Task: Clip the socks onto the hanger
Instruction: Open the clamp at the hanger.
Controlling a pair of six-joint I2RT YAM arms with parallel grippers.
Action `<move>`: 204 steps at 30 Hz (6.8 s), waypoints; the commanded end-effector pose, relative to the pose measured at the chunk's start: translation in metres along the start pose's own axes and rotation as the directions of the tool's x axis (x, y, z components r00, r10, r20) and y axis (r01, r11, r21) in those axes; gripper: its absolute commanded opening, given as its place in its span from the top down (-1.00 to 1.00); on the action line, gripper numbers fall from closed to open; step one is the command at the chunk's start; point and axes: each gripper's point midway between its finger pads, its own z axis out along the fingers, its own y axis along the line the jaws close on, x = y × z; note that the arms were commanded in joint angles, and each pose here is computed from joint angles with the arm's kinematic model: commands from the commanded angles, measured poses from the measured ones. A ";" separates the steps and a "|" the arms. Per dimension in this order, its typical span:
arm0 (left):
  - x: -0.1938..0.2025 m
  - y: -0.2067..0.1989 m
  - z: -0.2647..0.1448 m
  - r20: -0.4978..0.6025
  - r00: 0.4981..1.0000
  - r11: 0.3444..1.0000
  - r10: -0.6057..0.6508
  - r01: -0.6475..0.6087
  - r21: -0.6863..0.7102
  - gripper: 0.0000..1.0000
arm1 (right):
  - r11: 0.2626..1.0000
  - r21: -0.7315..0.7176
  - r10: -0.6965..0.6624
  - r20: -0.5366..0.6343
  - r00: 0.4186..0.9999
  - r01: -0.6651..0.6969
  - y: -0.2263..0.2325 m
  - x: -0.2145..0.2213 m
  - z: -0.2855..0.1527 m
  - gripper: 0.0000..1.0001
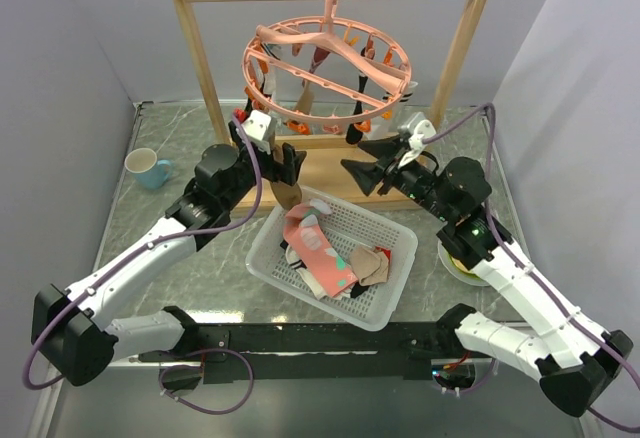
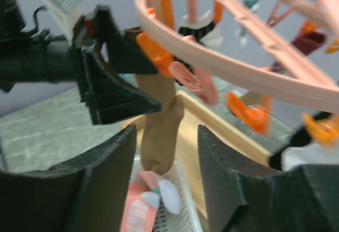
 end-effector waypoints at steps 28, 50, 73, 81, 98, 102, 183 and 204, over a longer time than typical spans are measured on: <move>-0.033 0.006 -0.019 0.117 0.993 0.999 -0.030 0.029 0.016 -0.99 | 0.981 -0.176 -0.048 0.162 0.986 0.077 0.004 -0.028 0.059 -0.48; -0.033 -0.010 -0.023 0.106 0.992 0.993 -0.065 0.054 0.102 -0.99 | 0.997 0.022 -0.073 0.195 0.978 0.070 -0.015 -0.009 0.066 -0.50; -0.037 -0.010 -0.024 0.112 0.992 0.993 -0.062 0.050 0.105 -0.99 | 0.997 0.054 -0.060 0.206 0.977 0.050 -0.001 0.012 0.035 -0.47; -0.041 -0.011 -0.024 0.117 0.991 0.993 -0.059 0.047 0.107 -0.99 | 0.997 0.019 -0.074 0.245 0.967 0.072 0.005 0.004 0.042 -0.47; -0.038 -0.013 -0.028 0.117 0.992 0.992 -0.054 0.040 0.121 -0.99 | 1.000 -0.003 0.018 0.339 0.941 -0.018 0.005 -0.025 0.071 -0.19; -0.038 -0.015 -0.029 0.118 0.991 0.990 -0.058 0.042 0.132 -0.99 | 0.999 0.009 0.035 0.348 0.937 -0.041 0.005 -0.026 0.078 -0.12; -0.131 -0.050 -0.047 0.108 0.869 0.852 -0.483 0.438 0.287 -0.86 | 0.997 0.050 -0.075 0.192 0.979 0.067 0.027 -0.003 0.110 1.00; -0.116 -0.044 -0.015 0.100 0.877 0.867 -0.469 0.436 0.240 -0.31 | 0.998 0.032 -0.056 0.210 0.976 0.050 0.032 -0.006 0.100 1.00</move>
